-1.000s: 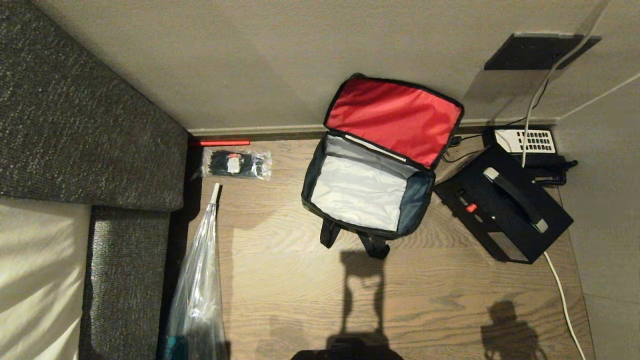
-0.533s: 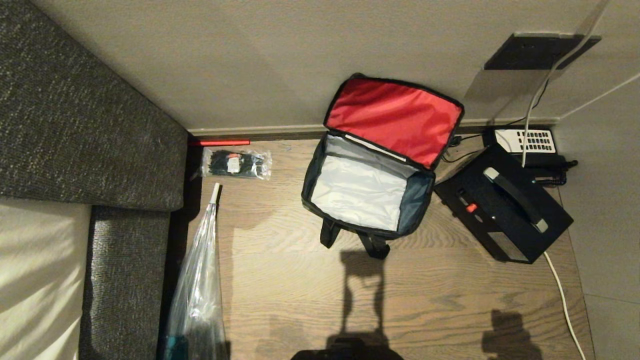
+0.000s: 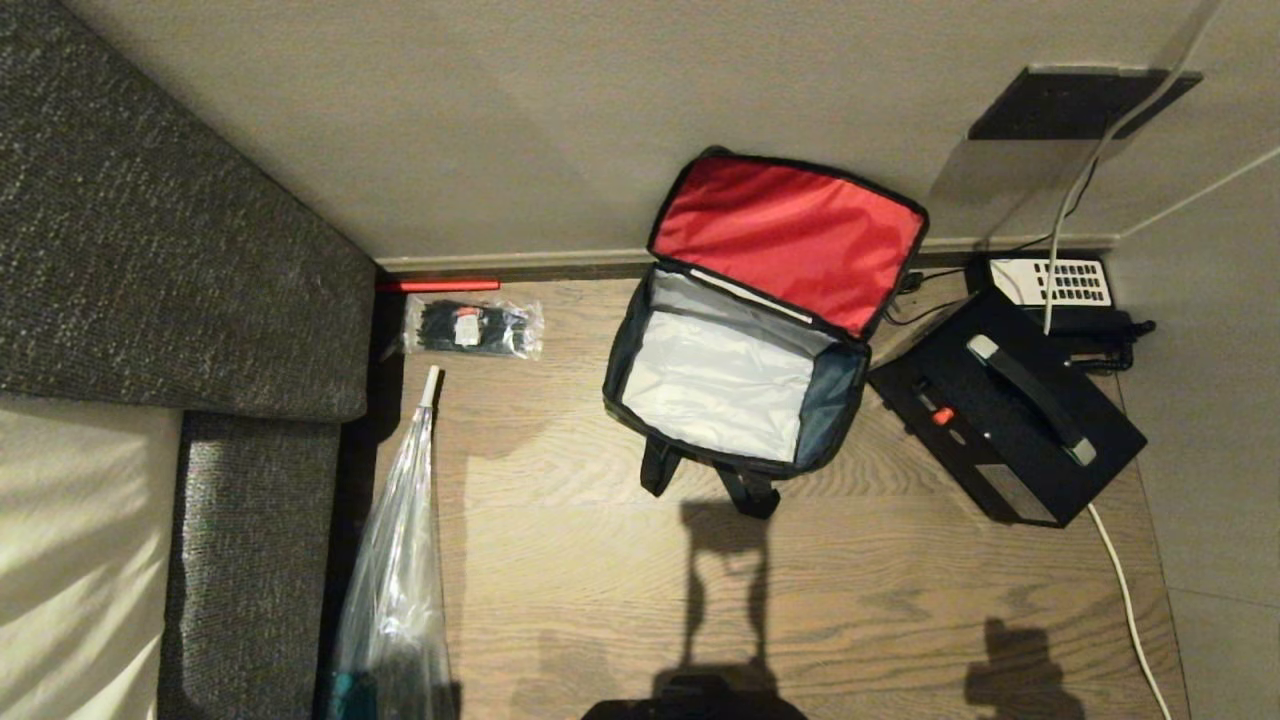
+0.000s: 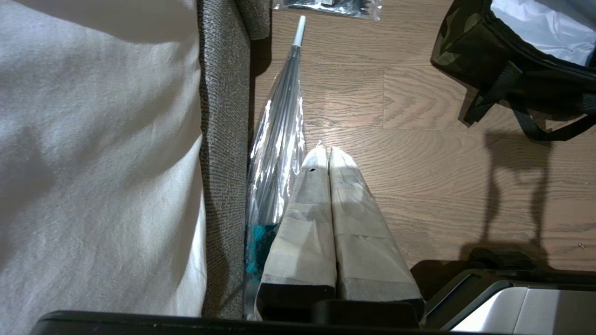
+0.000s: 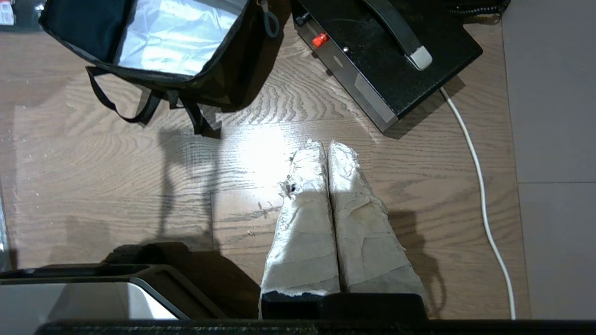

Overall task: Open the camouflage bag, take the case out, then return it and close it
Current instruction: Grip the handle again

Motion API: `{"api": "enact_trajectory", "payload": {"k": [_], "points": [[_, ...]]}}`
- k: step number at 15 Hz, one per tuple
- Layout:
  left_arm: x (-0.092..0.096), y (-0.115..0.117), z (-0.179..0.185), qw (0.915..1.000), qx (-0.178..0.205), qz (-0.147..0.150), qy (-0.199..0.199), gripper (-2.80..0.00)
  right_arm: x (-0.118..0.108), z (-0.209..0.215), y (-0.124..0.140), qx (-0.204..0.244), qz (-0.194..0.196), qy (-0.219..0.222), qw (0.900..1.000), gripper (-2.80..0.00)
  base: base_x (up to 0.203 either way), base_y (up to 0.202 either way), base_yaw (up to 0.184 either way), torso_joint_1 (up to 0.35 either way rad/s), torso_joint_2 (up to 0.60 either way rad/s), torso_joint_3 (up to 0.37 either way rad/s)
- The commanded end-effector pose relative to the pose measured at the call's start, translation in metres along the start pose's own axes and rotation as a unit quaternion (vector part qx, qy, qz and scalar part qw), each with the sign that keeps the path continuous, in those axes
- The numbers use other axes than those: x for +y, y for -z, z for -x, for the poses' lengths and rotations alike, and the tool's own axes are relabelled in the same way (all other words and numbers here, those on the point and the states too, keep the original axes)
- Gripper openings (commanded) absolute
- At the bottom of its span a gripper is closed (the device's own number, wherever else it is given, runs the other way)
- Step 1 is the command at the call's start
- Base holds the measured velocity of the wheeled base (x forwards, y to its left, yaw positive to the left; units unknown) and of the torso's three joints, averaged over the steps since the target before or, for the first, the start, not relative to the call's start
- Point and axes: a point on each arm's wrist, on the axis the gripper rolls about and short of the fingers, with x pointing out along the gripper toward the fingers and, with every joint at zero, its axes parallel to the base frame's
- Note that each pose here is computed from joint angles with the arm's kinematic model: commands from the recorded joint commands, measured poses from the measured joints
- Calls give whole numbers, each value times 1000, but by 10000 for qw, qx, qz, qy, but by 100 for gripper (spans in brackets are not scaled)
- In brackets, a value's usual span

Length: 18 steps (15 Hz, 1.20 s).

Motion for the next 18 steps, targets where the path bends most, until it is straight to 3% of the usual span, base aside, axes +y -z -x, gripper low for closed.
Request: {"api": "enact_trajectory", "payload": {"k": [1,18], "points": [[0,0,0,10000,-15,1,-5,-280,0,-1,3,72,0,-7,10000,-280,0,0,0,0,0,0],[0,0,0,10000,-14,2,-5,-280,0,-1,3,80,7,-7,10000,-280,0,0,0,0,0,0]]}}
